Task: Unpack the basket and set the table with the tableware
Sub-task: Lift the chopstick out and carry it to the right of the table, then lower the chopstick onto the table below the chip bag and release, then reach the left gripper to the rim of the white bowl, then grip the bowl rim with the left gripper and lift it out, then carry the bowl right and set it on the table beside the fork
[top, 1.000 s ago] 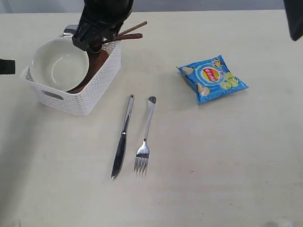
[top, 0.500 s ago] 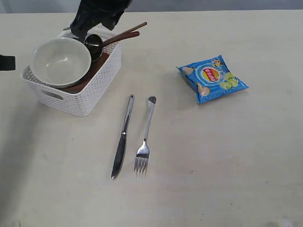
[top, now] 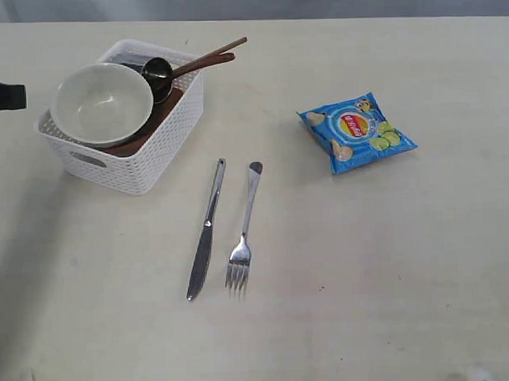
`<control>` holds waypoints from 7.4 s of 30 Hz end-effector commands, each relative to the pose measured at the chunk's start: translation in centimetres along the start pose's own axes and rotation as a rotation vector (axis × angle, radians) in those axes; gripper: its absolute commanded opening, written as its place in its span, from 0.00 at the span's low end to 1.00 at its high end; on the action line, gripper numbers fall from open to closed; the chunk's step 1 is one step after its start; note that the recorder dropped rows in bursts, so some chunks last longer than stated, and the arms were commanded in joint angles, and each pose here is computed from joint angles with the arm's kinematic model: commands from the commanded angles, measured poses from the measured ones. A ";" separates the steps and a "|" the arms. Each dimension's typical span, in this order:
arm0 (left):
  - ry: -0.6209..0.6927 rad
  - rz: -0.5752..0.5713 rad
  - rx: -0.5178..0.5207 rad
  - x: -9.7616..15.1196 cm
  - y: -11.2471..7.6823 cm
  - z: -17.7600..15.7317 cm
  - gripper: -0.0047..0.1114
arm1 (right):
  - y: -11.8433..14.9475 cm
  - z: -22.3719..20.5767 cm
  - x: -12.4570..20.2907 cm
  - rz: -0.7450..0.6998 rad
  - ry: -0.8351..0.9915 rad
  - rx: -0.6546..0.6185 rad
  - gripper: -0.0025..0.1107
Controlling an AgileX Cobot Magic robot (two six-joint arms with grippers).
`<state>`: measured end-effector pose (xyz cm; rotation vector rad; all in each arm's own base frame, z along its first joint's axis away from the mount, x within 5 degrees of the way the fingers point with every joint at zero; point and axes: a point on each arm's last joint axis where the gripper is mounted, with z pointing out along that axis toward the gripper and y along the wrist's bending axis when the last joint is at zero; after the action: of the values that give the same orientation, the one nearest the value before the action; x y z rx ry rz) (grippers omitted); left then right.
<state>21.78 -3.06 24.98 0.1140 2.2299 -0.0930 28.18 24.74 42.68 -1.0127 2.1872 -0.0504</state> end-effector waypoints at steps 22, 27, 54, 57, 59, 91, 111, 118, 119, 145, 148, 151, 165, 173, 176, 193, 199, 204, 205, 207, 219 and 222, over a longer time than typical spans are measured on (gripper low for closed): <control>-0.008 -0.082 0.000 0.0 0.0 -0.1 0.04 | 4.2 -4.1 27.2 0.704 0.426 -0.077 0.02; -0.006 -0.082 0.000 0.1 0.0 -0.1 0.04 | 5.5 -1.8 30.1 0.723 0.460 -0.070 0.02; -0.005 -0.082 0.000 0.1 0.0 -0.1 0.04 | 7.4 8.6 31.2 0.663 0.712 0.032 0.02; -0.005 -0.082 0.000 0.1 0.0 -0.1 0.04 | 7.6 9.3 31.4 0.659 0.732 0.031 0.02; -0.005 -0.082 0.000 0.1 0.0 -0.1 0.04 | 7.8 9.7 31.5 0.655 0.739 0.029 0.02; 0.024 -0.080 -0.003 0.3 0.1 -0.1 0.04 | 6.7 7.5 28.9 0.604 0.818 0.008 0.37; 0.032 -0.008 -0.005 -5.1 -0.1 0.6 0.22 | -4.6 2.5 15.6 0.444 -0.378 0.132 0.46; 0.296 0.017 0.054 -8.8 -0.8 8.0 0.50 | -6.6 3.1 16.1 0.399 -0.408 0.194 0.46; 0.323 0.025 0.062 -8.6 -0.9 9.0 0.50 | -6.6 3.1 16.1 0.399 -0.408 0.194 0.46; 0.455 0.111 0.104 -6.9 -1.1 15.3 0.17 | -6.6 3.1 16.1 0.395 -0.398 0.196 0.46; 0.455 0.103 0.108 -7.0 -1.1 15.3 0.04 | -6.6 3.1 16.1 0.394 -0.401 0.195 0.46; 0.458 0.096 0.111 -6.9 -1.2 15.3 0.04 | -6.6 3.1 16.1 0.394 -0.402 0.195 0.46; 0.437 0.114 0.127 -8.8 -1.3 12.5 0.04 | -6.6 3.1 16.1 0.394 -0.404 0.195 0.46; 0.379 0.101 0.171 -10.5 -1.8 9.0 0.04 | -6.6 3.1 16.1 0.394 -0.404 0.195 0.46; 0.360 0.095 0.210 -10.8 -2.2 8.5 0.04 | -6.6 3.1 16.1 0.394 -0.404 0.195 0.46; 0.328 0.085 0.843 -9.2 -8.5 6.7 0.04 | -6.6 3.1 16.1 0.395 -0.398 0.196 0.46; 0.366 0.142 0.848 -6.5 -13.1 7.8 0.04 | -6.6 3.1 16.1 0.398 -0.398 0.195 0.46; 0.403 0.167 0.856 -4.5 -16.9 9.0 0.04 | -6.6 3.1 16.3 0.400 -0.385 0.196 0.46; 0.413 0.161 0.850 -4.0 -17.6 9.4 0.04 | -6.6 3.1 16.3 0.400 -0.384 0.196 0.46; 0.442 0.155 0.854 -2.9 -18.7 10.1 0.04 | -6.6 3.1 16.3 0.400 -0.384 0.196 0.46; 0.583 0.064 0.837 1.5 -20.7 14.2 0.04 | -6.6 3.1 16.3 0.401 -0.382 0.196 0.46; 0.597 0.065 0.833 1.9 -20.7 14.6 0.04 | -6.6 3.1 16.3 0.401 -0.382 0.196 0.46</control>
<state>29.73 -24.92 15.39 0.7646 2.6068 -1.0518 27.16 10.12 32.72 -0.4155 1.9473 0.1211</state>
